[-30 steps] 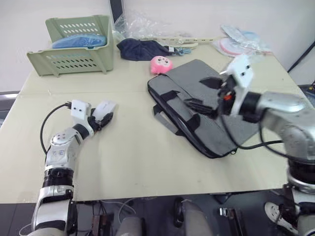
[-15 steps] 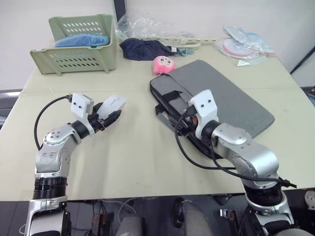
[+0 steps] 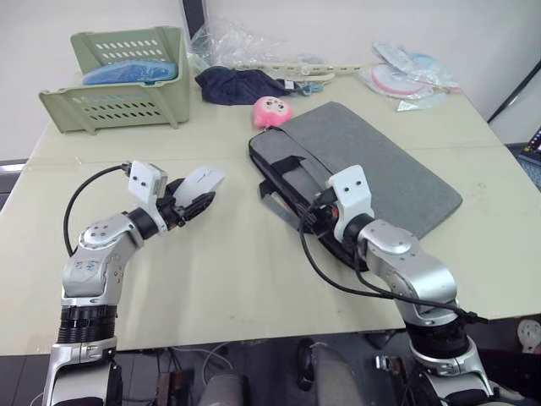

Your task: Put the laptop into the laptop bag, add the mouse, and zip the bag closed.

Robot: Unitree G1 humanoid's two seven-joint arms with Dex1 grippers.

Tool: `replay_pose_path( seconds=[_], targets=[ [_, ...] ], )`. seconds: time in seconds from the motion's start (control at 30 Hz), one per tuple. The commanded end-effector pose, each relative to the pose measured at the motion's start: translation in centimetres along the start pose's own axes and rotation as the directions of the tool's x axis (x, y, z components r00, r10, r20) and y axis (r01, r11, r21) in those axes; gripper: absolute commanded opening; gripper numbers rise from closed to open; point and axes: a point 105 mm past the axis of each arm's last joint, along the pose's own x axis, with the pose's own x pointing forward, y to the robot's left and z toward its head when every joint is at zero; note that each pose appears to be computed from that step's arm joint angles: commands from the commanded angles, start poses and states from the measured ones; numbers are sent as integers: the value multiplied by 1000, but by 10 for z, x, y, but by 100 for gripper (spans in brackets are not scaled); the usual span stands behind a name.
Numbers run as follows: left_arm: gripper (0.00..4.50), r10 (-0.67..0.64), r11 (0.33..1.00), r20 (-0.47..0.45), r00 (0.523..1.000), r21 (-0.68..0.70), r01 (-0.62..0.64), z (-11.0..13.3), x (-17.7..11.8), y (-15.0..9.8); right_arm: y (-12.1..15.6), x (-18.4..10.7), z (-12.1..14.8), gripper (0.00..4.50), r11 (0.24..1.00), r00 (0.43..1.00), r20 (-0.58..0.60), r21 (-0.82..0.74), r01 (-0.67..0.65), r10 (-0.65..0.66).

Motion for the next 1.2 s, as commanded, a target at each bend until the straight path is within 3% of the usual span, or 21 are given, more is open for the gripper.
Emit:
replay_pose_path(
  seconds=[0.03, 0.7, 1.2],
  targets=[
    [284, -21, 999, 45, 999, 25, 20, 13, -1, -7, -2, 1, 14, 450, 999, 998, 62, -30, 27, -25],
    [284, -1, 1000, 54, 999, 21, -1, 12, -2, -8, 8, 9, -4, 450, 957, 997, 77, -290, 29, -7],
    [284, 1, 1000, 57, 998, 20, -2, 12, -1, -9, 1, 13, -6, 450, 944, 995, 87, -322, 70, -44]
  ],
)
